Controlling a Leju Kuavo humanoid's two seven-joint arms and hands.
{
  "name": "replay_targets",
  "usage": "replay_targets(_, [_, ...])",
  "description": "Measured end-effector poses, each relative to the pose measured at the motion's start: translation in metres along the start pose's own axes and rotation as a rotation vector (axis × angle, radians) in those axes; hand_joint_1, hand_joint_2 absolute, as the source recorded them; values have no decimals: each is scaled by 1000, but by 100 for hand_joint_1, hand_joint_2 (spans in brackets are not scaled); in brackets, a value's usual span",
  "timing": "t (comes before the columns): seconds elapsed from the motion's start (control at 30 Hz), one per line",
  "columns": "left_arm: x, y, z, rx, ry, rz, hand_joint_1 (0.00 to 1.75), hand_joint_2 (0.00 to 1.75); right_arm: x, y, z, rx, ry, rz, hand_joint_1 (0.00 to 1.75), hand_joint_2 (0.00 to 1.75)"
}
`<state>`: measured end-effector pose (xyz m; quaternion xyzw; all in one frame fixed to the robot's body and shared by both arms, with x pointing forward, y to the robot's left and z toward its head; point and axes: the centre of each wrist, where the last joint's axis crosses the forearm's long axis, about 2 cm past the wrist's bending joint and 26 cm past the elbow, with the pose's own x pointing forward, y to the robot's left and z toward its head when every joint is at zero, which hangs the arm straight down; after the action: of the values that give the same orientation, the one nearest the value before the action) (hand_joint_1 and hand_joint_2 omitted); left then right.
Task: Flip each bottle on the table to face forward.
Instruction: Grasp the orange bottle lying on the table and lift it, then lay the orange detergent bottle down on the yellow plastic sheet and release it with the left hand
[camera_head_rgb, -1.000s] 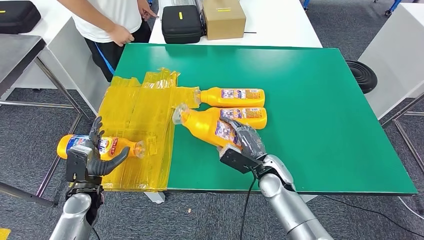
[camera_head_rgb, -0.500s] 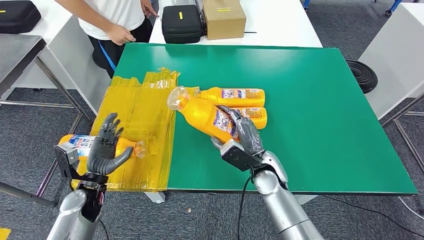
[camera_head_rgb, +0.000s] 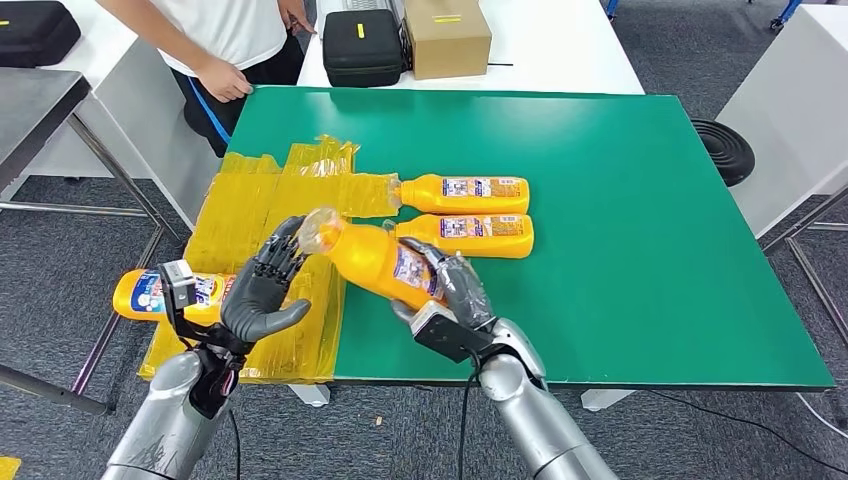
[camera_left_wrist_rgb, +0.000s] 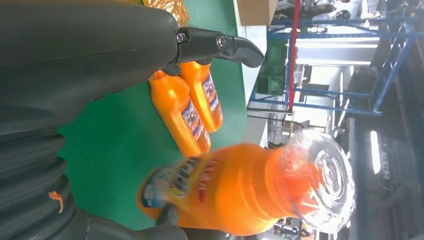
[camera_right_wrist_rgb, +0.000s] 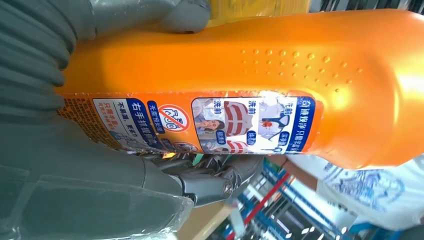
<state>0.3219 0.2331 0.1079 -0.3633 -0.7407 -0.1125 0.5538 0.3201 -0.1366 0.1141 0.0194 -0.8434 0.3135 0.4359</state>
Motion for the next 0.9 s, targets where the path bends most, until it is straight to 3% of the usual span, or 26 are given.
replay_targets(0.37, [-1,-8,-12,-49,15,-12,0,175,5,19,-8,39,-7,-45,175,175])
replay_targets(0.9, [-6,-21,-17,-117,34,9,0,175,9,17,-25,6,-25,-64,175,175])
